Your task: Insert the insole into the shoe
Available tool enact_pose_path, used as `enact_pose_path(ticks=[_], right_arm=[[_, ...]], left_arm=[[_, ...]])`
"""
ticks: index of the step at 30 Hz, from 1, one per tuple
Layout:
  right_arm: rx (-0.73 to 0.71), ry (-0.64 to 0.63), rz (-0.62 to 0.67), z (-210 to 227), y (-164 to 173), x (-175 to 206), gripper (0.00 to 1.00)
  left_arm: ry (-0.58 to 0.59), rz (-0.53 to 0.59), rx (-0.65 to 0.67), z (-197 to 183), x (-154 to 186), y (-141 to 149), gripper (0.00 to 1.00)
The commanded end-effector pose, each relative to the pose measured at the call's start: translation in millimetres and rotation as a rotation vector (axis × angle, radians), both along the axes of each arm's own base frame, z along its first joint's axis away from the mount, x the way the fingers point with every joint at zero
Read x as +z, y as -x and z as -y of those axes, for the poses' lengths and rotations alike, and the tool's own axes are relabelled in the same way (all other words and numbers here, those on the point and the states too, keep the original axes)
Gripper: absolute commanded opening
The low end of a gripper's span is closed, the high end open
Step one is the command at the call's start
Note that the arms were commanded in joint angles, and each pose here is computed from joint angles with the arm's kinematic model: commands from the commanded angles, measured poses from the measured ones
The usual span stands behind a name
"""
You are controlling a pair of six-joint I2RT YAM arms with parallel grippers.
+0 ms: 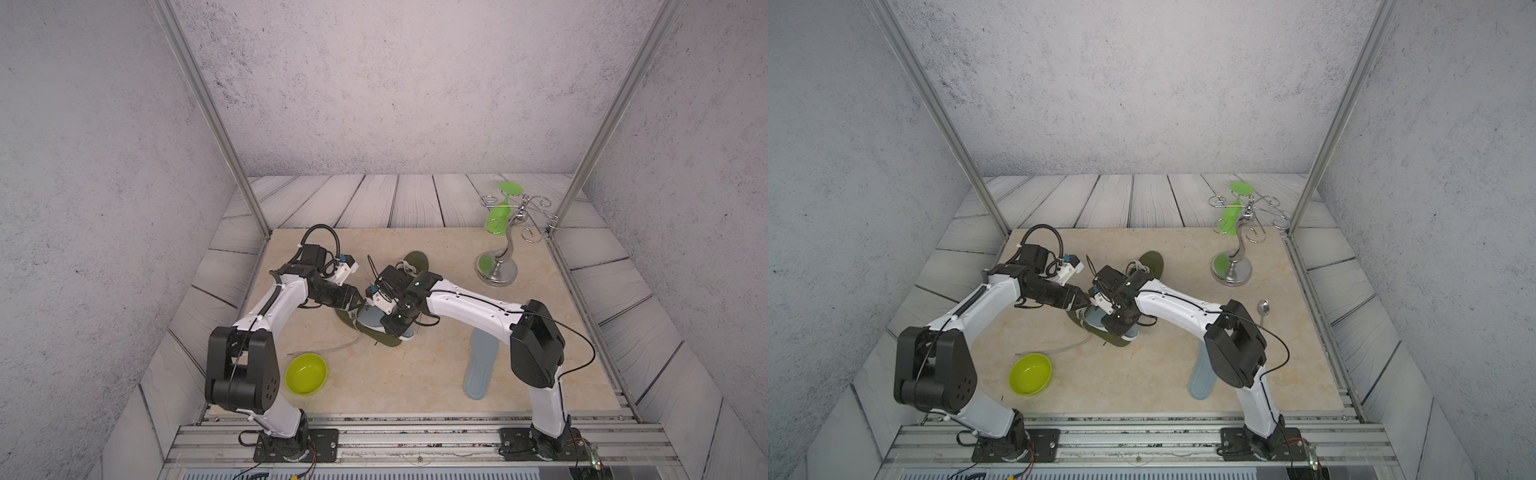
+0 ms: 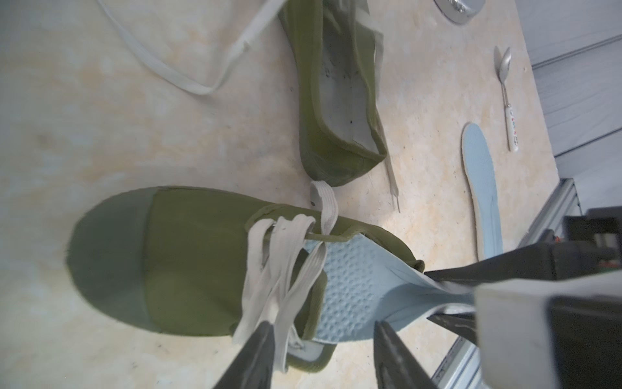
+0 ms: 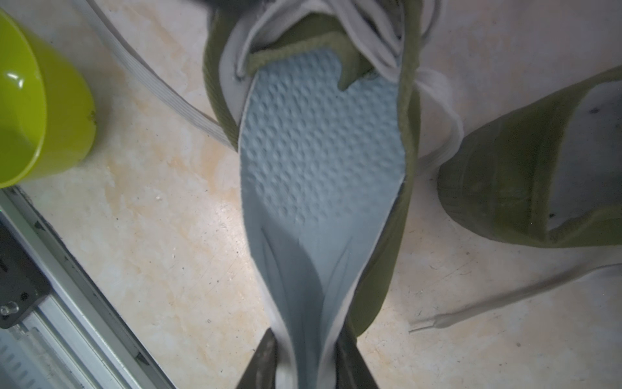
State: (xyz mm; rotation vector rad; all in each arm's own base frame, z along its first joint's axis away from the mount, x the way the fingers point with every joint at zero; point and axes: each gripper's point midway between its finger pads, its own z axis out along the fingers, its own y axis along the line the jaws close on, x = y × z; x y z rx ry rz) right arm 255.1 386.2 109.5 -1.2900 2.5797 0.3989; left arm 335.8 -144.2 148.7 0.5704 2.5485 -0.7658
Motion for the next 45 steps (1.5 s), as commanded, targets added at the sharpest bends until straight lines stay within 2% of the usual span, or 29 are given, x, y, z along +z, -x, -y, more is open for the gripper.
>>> enact_pose_path(ticks=[1,4,8,12,16,26,37,45], right_arm=[[-0.023,-0.008,-0.032,-4,2,-7,0.29],[-0.030,-0.011,-0.041,-7,1,-7,0.29],[-0.034,-0.004,-0.043,-7,0,-6,0.29],[-0.048,0.001,-0.040,-6,-1,-5,0.29],[-0.057,-0.008,-0.048,-8,0,-5,0.29],[-0.045,-0.011,-0.044,-10,-2,-4,0.29],[-0.043,-0.007,-0.043,-9,-2,-4,0.29],[-0.041,-0.007,-0.044,-9,-1,-4,0.29]], left_arm=[[-0.065,0.059,0.138,-19,10,-9,0.51],[-0.100,0.010,0.266,-33,8,-1,0.50],[-0.061,-0.069,0.399,-34,2,16,0.46],[-0.053,-0.050,0.541,-42,-3,27,0.46],[0.030,-0.047,0.642,-38,-5,34,0.46],[0.109,-0.121,0.641,-4,-27,39,0.43],[0.092,-0.154,0.671,-2,-52,38,0.36],[0.101,-0.158,0.663,3,-58,30,0.16]])
